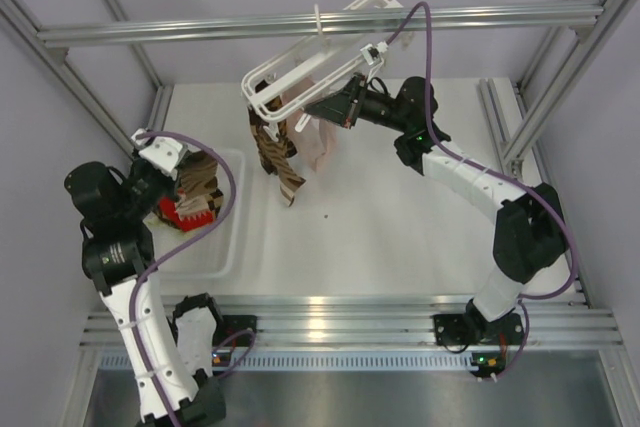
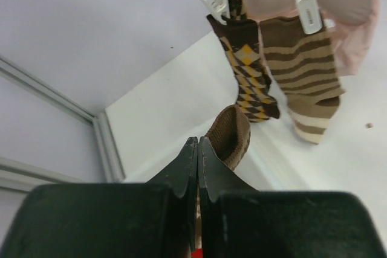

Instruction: Clip the socks to the hanger

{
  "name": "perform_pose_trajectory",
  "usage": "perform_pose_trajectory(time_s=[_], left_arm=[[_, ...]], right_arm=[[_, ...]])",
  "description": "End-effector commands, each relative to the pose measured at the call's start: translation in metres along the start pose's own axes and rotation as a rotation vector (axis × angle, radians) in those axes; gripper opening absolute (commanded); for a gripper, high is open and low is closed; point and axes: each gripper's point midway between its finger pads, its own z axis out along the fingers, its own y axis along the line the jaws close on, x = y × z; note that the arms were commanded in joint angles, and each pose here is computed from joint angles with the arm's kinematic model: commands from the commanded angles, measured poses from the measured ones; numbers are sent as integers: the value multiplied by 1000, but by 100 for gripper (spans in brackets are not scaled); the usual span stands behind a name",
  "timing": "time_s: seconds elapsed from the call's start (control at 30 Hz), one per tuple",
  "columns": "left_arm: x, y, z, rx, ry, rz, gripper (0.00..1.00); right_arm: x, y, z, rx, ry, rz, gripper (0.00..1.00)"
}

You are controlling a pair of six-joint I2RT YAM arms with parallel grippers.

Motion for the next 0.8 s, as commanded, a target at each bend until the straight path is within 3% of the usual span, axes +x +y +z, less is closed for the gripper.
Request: perform_pose_trajectory(time_s=[0.0,0.33,0.63,0.77], left_arm=[[-1,-24,-10,37,22,-193,0],[-51,-95,-36,367,-175,-216,0],[-44,-77,-17,383,-150,-291,0],[-36,-50,12,324,-125,-328,0]], right_arm=[[-9,12,-6,-14,-16,-32,0],[-8,15,-4,-44,-16,-35,0],[-7,19,-3,-75,-15,-26,0],[-6,16,-2,-73,-12,-23,0]])
